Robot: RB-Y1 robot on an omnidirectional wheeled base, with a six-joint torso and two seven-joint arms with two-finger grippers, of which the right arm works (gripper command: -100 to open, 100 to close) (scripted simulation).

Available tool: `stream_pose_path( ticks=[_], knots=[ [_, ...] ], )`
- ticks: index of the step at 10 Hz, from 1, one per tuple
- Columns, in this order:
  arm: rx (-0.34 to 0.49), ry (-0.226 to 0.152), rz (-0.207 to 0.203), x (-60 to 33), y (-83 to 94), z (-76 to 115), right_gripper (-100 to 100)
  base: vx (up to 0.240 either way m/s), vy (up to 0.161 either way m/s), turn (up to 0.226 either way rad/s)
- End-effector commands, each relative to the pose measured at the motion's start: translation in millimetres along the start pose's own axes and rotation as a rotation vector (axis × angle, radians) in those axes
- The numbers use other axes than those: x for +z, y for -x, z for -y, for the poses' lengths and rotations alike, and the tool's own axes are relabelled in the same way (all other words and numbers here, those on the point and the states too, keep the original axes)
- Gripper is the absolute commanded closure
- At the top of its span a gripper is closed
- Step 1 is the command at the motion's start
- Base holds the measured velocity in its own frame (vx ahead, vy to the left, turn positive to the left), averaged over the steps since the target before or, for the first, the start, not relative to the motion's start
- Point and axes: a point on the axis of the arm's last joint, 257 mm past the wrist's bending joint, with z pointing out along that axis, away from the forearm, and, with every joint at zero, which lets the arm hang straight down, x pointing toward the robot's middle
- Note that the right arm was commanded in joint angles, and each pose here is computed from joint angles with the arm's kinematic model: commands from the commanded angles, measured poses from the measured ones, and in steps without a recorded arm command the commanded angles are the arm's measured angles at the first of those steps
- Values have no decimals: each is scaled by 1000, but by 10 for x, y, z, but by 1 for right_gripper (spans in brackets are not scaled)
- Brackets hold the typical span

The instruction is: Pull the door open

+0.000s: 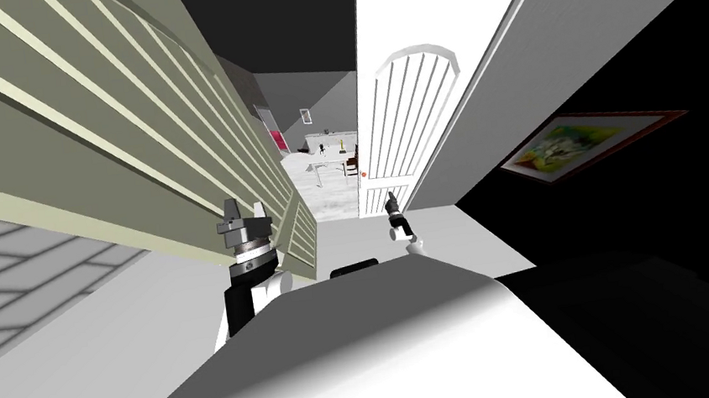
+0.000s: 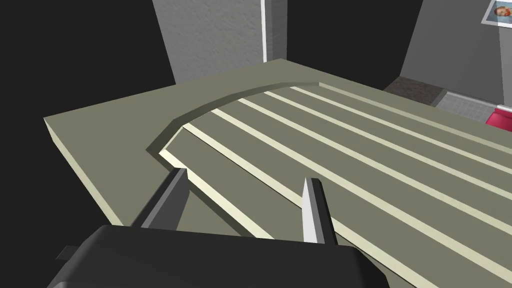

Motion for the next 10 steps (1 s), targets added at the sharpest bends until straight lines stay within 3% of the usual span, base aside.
stream_pose_path(
  ticks=[1, 2, 3, 5, 6, 8, 10],
  knots=[
    [-4, -17, 8, 53, 57, 88, -100, 65, 9, 71],
    [-5, -18, 12, 109, 87, 94, -100, 83, 15, 129],
    [-7, -29, 14, 94, 101, 146, -100, 69, 5, 42],
    [-11, -39, 26, 192, 180, 201, -100, 78, -2, 107],
    [-13, -50, 28, 174, 196, 253, -100, 69, 1, 35],
    [-18, -64, 42, 260, 284, 315, -100, 65, 6, 83],
    [-22, -79, 52, 286, 343, 384, -100, 63, -1, 65]
  ],
)
